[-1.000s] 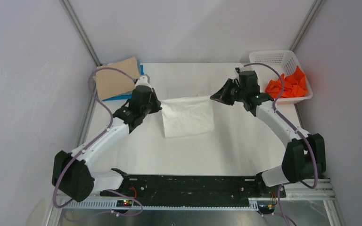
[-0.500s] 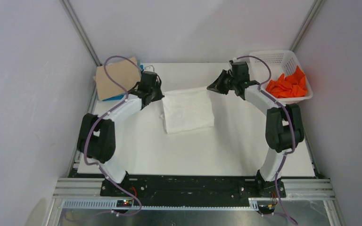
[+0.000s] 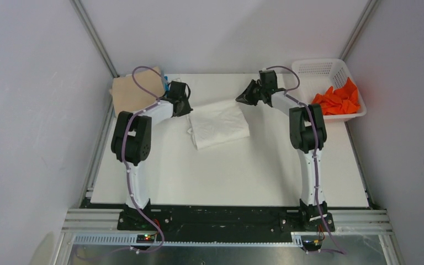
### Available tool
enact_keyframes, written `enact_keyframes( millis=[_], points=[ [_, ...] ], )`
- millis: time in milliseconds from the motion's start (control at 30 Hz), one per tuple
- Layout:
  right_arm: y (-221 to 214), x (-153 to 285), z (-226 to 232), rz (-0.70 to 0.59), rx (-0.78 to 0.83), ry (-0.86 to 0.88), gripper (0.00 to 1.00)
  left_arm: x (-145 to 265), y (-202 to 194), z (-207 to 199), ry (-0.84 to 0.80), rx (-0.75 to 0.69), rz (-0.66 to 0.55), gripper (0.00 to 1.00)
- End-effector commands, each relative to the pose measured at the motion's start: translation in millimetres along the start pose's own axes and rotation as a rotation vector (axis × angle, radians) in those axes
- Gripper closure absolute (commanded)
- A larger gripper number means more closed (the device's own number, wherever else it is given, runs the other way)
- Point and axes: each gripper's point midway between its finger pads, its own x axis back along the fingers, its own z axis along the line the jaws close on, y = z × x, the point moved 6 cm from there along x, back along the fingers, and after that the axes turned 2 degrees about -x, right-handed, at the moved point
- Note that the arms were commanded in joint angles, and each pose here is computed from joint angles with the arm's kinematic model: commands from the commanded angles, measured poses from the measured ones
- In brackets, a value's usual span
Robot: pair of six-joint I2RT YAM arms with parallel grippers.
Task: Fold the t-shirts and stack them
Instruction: Fold the long partially folded tshirt into a neat square, then smooth out wrinkles on the folded tshirt
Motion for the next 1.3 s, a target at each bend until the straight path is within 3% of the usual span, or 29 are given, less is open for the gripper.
enact_keyframes(
  millis=[0, 67, 100, 133, 200, 233, 300, 433, 567, 767, 1000, 1267],
  points=[
    [22.7, -16.1, -2.4, -0.034, -0.013, 0.008, 0.82, -19.8, 13.7, 12.3, -0.014, 0.092, 0.030, 0.97],
    [29.3, -18.7, 3.9, -0.031, 0.000, 0.023, 0.75, -25.1, 18.4, 12.5, -0.026, 0.107, 0.033, 0.87],
    [34.5, -16.1, 12.9, -0.033, 0.009, 0.036, 0.65, -24.0, 24.8, 8.2, -0.046, 0.103, 0.026, 0.74],
    [36.3, -13.8, 17.8, -0.029, 0.026, 0.048, 0.43, -20.5, 33.8, 4.3, -0.063, 0.102, 0.009, 0.69],
    [43.4, -1.2, 35.8, -0.038, 0.063, 0.053, 0.06, -7.6, 48.7, -3.2, -0.098, 0.102, -0.022, 0.41],
    [43.8, 5.6, 40.4, -0.030, 0.068, 0.039, 0.03, -0.1, 52.0, -8.1, -0.128, 0.102, -0.020, 0.19],
    [39.8, 24.7, 53.4, -0.024, 0.098, 0.041, 0.01, 23.1, 64.3, -14.1, -0.160, 0.109, -0.052, 0.03],
    [9.2, 80.7, 84.0, -0.014, 0.123, 0.119, 0.01, 85.8, 73.7, -23.1, -0.190, 0.094, -0.142, 0.00],
    [-46.9, 99.2, 81.6, 0.094, 0.082, 0.280, 0.01, 110.1, 37.2, -30.8, -0.254, 0.088, -0.075, 0.00],
    [-98.1, 78.4, 74.2, 0.239, 0.065, 0.280, 0.01, 111.6, -23.5, -65.7, -0.441, 0.094, 0.110, 0.00],
    [-109.2, 47.5, 21.6, 0.261, -0.076, 0.220, 0.01, 89.9, -80.3, -70.1, -0.594, 0.153, 0.194, 0.00],
    [-118.0, 48.1, -32.4, 0.275, -0.146, 0.132, 0.01, 68.2, -140.1, -17.7, -0.426, 0.155, 0.278, 0.00]
  ],
)
